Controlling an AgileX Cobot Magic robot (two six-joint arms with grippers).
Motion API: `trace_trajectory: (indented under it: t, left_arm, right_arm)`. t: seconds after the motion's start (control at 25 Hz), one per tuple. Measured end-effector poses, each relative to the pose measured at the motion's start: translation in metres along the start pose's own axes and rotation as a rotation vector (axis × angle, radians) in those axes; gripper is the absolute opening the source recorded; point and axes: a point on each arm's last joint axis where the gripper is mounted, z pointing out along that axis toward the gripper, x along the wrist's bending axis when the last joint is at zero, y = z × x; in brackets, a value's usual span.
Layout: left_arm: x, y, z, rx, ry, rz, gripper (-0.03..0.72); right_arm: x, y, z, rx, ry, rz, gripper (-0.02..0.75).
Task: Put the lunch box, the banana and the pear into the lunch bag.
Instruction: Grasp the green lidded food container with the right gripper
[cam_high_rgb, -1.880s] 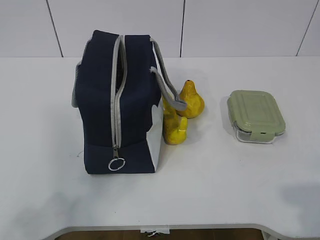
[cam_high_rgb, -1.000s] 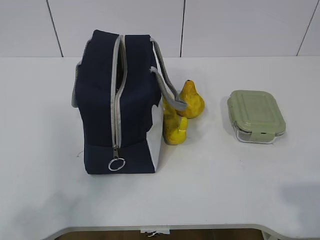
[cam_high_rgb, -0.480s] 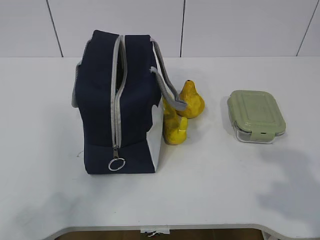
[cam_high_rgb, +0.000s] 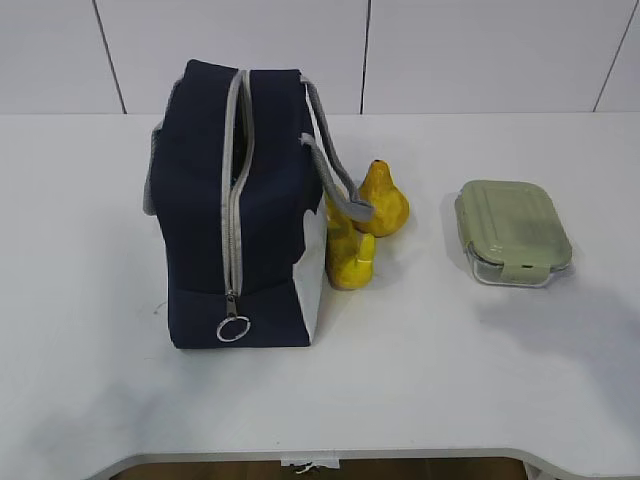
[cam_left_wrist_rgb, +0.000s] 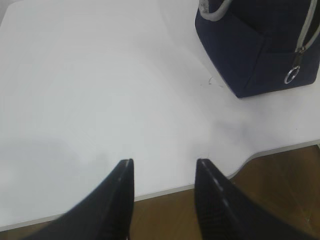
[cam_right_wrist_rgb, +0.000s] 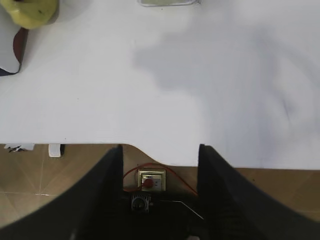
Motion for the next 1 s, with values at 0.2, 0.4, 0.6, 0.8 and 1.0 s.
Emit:
trace_trajectory:
  t: [0.2, 0.4, 0.6, 0.8, 1.0]
  left_arm:
    - [0.000, 0.000, 0.000, 0.000, 0.000, 0.000, 0.307]
    - [0.000, 0.000, 0.000, 0.000, 0.000, 0.000, 0.307]
    - [0.000, 0.000, 0.000, 0.000, 0.000, 0.000, 0.307]
    - [0.000, 0.000, 0.000, 0.000, 0.000, 0.000, 0.307]
    - [0.000, 0.000, 0.000, 0.000, 0.000, 0.000, 0.307]
  right_arm:
    - [0.003, 0.045, 0.013, 0.031, 0.009, -0.039, 0.382]
    - [0.007, 0.095, 0.033, 0.071, 0.070, -0.067, 0.382]
    - [-0.005, 0.131, 0.047, 0.105, 0.191, -0.042, 0.382]
    - [-0.035, 0.152, 0.053, 0.116, 0.283, 0.009, 0.382]
    - [-0.075, 0.160, 0.068, 0.108, 0.389, 0.125, 0.382]
